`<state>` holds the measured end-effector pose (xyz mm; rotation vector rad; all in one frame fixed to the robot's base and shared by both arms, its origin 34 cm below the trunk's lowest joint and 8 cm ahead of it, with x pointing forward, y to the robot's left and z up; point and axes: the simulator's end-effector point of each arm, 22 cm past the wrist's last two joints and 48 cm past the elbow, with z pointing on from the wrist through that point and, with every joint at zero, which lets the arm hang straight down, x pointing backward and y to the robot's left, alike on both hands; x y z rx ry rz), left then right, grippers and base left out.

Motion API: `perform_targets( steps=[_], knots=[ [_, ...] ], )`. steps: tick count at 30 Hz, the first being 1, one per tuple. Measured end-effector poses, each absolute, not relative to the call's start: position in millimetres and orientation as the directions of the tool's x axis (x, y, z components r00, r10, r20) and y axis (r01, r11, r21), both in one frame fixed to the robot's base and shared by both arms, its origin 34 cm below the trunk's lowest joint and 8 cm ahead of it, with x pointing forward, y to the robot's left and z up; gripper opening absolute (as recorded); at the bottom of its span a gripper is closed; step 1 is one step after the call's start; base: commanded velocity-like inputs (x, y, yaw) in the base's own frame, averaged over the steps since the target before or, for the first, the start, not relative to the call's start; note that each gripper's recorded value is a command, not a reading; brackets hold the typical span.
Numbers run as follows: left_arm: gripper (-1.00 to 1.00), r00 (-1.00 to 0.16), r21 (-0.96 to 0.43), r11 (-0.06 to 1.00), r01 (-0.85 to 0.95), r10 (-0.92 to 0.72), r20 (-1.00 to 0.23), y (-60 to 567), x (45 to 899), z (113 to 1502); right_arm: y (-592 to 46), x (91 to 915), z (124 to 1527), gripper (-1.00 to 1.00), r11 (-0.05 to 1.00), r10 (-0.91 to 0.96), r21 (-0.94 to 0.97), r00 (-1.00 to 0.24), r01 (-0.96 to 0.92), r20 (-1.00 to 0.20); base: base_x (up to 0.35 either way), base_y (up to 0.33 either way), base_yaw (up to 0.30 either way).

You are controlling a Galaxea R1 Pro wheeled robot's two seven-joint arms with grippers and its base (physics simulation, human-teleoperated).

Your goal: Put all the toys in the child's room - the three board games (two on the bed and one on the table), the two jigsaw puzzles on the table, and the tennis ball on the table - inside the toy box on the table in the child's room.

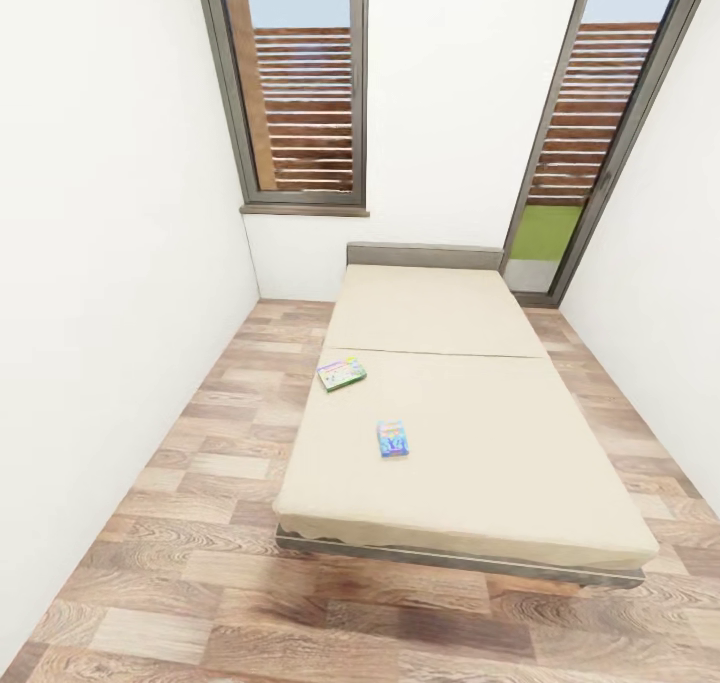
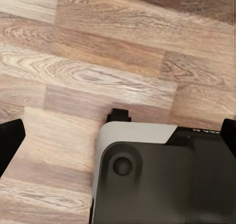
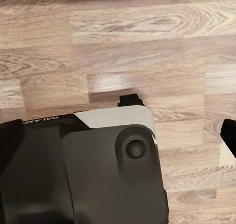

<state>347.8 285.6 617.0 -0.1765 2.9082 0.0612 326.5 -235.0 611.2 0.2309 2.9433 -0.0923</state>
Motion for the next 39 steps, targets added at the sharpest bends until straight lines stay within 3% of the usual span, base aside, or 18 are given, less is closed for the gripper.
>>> perform_targets(
  steps=[9, 12, 19, 31, 39],
  knots=[
    [1.00, -0.979, -0.171, 0.982, -0.083, -0.112, -0.171, 307, 394, 646, -228, 413, 639, 1.00, 0.988, 0.153, 0.006, -0.953, 0.157, -0.261, 0.000, 0.000, 0.000],
    [1.00, -0.976, -0.357, 0.933, -0.038, -0.110, -0.185, 296, 450, 702, -224, 486, 688, 1.00, 0.988, 0.153, 0.047, -0.942, 0.145, -0.299, 0.000, 0.000, 0.000],
    [1.00, -0.959, -0.576, 0.812, 0.095, -0.081, -0.272, 264, 507, 797, -219, 557, 779, 1.00, 0.988, 0.145, 0.109, -0.912, 0.111, -0.385, 0.000, 0.000, 0.000],
    [1.00, -0.919, -0.656, 0.731, 0.187, -0.106, -0.380, 260, 539, 867, -186, 589, 865, 1.00, 0.947, 0.162, 0.321, -0.882, 0.013, -0.443, 0.000, 0.000, 0.000],
    [1.00, -0.909, -0.690, 0.694, 0.206, -0.124, -0.397, 259, 542, 882, -164, 593, 892, 1.00, 0.843, 0.236, 0.536, -0.865, -0.045, -0.442, 0.000, 0.001, 0.000]
  ],
)
